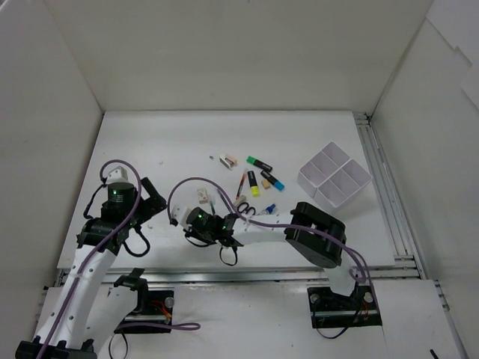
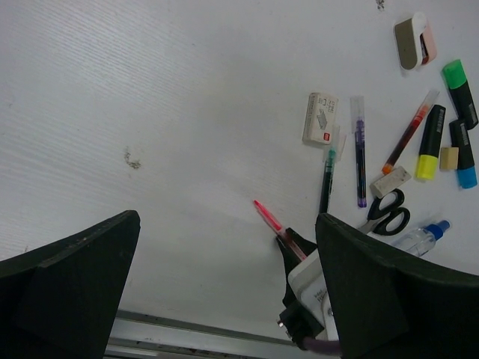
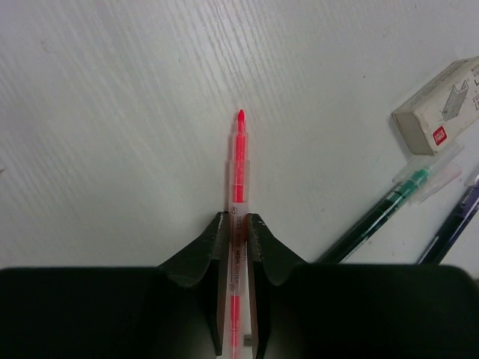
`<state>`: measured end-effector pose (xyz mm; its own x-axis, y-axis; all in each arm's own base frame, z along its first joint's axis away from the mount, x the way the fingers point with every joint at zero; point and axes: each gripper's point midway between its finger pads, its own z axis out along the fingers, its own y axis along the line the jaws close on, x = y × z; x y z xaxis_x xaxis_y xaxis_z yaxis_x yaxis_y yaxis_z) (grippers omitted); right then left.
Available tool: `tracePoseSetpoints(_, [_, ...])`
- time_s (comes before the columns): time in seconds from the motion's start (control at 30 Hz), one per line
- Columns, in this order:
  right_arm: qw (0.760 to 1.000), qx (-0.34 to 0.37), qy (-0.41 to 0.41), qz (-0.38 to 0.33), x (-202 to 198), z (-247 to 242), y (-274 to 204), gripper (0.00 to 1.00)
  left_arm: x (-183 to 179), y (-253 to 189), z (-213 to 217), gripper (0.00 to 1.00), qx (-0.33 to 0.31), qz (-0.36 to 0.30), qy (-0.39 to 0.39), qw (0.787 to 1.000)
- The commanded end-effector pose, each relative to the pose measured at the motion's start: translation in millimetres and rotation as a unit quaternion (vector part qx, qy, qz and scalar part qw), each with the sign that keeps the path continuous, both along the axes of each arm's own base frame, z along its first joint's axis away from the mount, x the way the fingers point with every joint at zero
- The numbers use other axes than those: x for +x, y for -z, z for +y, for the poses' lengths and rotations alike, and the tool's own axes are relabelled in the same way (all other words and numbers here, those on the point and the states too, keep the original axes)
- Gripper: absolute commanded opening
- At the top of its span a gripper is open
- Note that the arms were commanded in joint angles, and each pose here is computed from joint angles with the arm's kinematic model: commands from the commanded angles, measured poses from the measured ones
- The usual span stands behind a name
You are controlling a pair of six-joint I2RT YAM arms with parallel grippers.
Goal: Sort the stationery into containers
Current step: Pick up the pen from the center of the board.
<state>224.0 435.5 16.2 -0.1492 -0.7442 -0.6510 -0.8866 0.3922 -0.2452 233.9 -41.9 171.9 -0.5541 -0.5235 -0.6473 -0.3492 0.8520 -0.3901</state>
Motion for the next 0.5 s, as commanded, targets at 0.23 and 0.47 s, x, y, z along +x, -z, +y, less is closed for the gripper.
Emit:
tracePoseSetpoints(0.23, [0.979,0.185,0.07,-0.054,17,-46,-135,0.0,65,-38,-42,0.99,-0.002,-0.05,0.122,0.991])
tracePoseSetpoints(0.47, [0.915,0.266,0.289,-0.088,65,-182,-193,0.0,97,-41,-107,0.99,0.066,-0.048,0.265,0.961])
